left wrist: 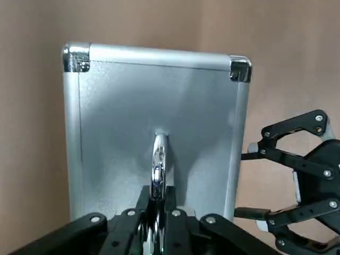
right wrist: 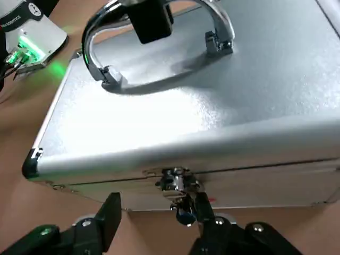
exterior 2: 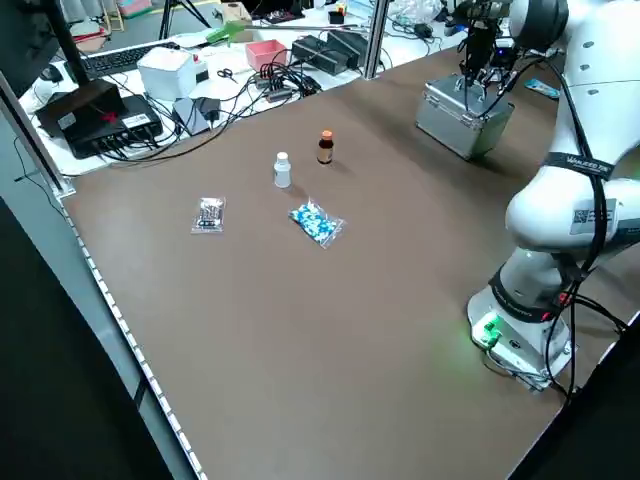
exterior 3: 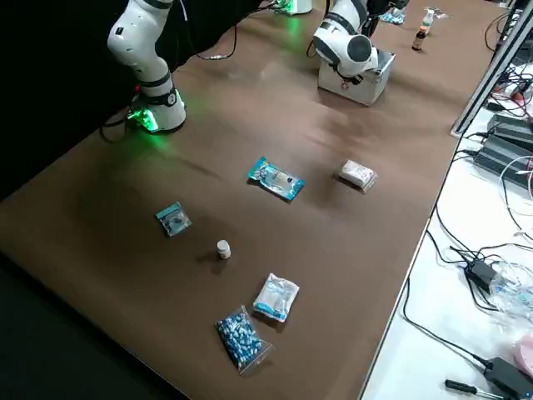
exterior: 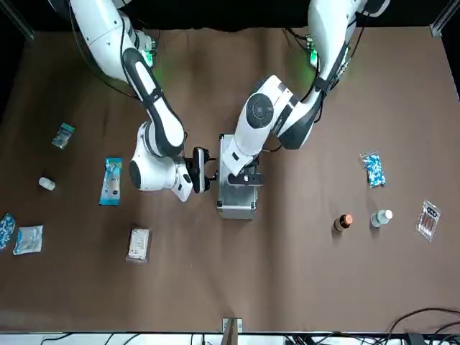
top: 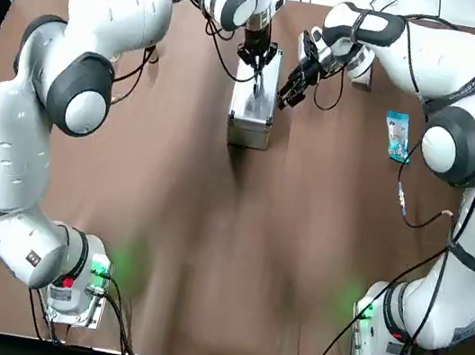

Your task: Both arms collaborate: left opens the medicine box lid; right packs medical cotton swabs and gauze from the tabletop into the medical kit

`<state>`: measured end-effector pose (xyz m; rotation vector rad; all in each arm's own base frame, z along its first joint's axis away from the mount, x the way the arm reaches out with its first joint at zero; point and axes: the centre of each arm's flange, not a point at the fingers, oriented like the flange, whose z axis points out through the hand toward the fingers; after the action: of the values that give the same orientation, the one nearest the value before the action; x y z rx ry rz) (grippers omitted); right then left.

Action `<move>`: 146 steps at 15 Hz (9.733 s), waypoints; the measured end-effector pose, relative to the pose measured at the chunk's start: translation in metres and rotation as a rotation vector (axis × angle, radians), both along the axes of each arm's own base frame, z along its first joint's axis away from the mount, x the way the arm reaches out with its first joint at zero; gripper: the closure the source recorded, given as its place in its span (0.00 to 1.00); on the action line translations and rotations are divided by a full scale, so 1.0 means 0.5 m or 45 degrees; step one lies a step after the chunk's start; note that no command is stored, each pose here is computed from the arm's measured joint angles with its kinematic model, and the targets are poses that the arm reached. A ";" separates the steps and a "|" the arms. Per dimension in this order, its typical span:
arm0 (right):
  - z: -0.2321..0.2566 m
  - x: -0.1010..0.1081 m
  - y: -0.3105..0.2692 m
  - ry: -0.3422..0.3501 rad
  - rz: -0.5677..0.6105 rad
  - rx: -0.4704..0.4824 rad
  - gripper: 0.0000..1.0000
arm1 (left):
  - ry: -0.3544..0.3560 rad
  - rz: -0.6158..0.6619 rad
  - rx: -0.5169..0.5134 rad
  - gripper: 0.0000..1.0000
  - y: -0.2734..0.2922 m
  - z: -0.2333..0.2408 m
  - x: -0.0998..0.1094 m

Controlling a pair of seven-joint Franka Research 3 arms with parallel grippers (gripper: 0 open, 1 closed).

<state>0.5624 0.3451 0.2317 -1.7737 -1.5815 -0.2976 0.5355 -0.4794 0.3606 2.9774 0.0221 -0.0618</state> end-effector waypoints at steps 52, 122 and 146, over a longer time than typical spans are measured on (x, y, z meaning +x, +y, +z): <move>0.005 0.005 0.006 -0.052 -0.027 -0.016 0.59 | 0.113 0.008 0.135 0.87 0.162 0.097 0.051; 0.556 0.198 -0.638 0.042 -0.766 -0.941 0.01 | -0.130 -0.036 0.203 0.00 0.826 0.550 0.067; 0.796 0.069 -0.683 0.302 -1.613 -1.094 0.01 | -0.134 -0.028 0.203 0.00 0.832 0.553 0.067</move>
<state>0.5969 0.0035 0.6299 -3.1509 -0.1598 0.0665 0.5689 -0.0632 0.6368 3.1361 -0.0200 0.0991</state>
